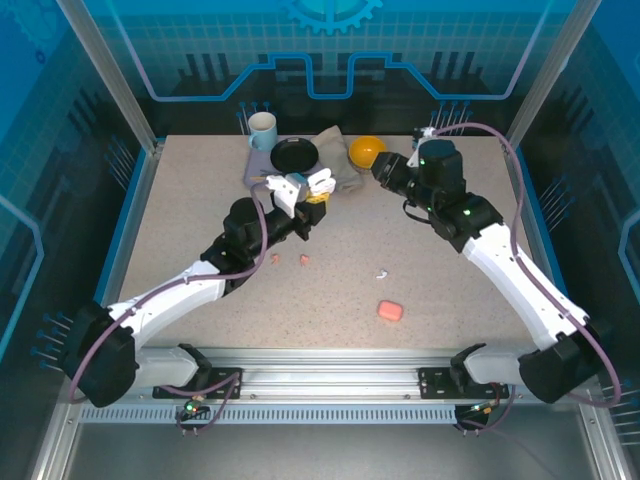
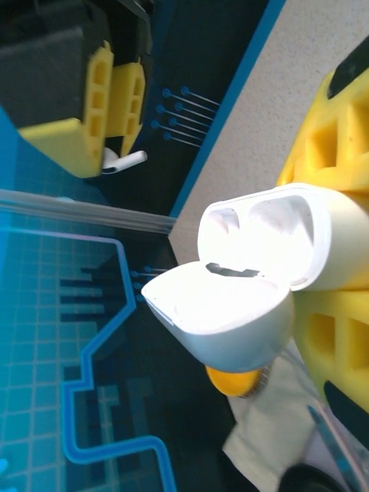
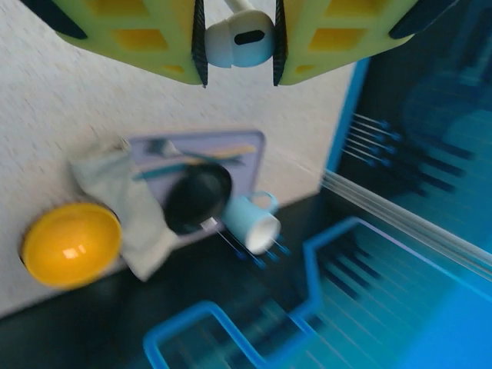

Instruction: Insert the wireless bluetooth earbuds into the charging case

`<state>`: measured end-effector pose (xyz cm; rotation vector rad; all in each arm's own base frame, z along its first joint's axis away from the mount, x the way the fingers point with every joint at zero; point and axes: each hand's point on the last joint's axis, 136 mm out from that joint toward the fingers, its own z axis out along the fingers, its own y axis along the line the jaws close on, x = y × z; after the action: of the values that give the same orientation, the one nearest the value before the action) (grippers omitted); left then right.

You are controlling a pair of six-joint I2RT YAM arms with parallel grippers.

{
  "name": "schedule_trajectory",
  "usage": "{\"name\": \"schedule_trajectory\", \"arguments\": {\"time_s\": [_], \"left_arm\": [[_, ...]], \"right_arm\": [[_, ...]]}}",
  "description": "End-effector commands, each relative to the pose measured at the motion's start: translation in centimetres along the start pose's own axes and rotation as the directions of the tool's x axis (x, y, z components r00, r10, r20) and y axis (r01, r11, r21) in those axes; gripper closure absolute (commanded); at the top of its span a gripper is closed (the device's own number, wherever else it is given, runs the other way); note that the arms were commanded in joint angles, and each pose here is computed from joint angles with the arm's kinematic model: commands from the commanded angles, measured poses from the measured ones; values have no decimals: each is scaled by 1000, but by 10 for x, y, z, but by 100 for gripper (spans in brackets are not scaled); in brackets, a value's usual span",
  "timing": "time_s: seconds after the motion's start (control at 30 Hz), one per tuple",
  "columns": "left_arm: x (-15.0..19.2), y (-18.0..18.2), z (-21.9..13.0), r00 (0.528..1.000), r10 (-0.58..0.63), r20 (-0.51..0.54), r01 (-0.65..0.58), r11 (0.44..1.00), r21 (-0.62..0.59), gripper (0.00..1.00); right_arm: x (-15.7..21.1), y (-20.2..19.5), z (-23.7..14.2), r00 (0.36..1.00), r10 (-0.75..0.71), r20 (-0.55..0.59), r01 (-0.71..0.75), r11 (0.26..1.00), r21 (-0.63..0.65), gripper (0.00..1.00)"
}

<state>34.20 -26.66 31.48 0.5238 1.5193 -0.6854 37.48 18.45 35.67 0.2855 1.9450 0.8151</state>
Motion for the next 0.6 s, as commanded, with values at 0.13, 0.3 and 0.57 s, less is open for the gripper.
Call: {"name": "schedule_trajectory", "arguments": {"time_s": [0.13,0.3,0.57], "left_arm": [[-52,-18,31,990,34,137,-48,993,104,100],[-64,-22,55,983,61,171,-78,992,97,100],[-68,-27,82,978,92,189,-108,991,75,100]], "right_arm": [[-47,62,-32,965,62,255,19,953,-303,70],[-46,82,-36,946,99,310,34,917,-397,70],[-36,90,-26,947,119,299,18,909,-417,70]]}}
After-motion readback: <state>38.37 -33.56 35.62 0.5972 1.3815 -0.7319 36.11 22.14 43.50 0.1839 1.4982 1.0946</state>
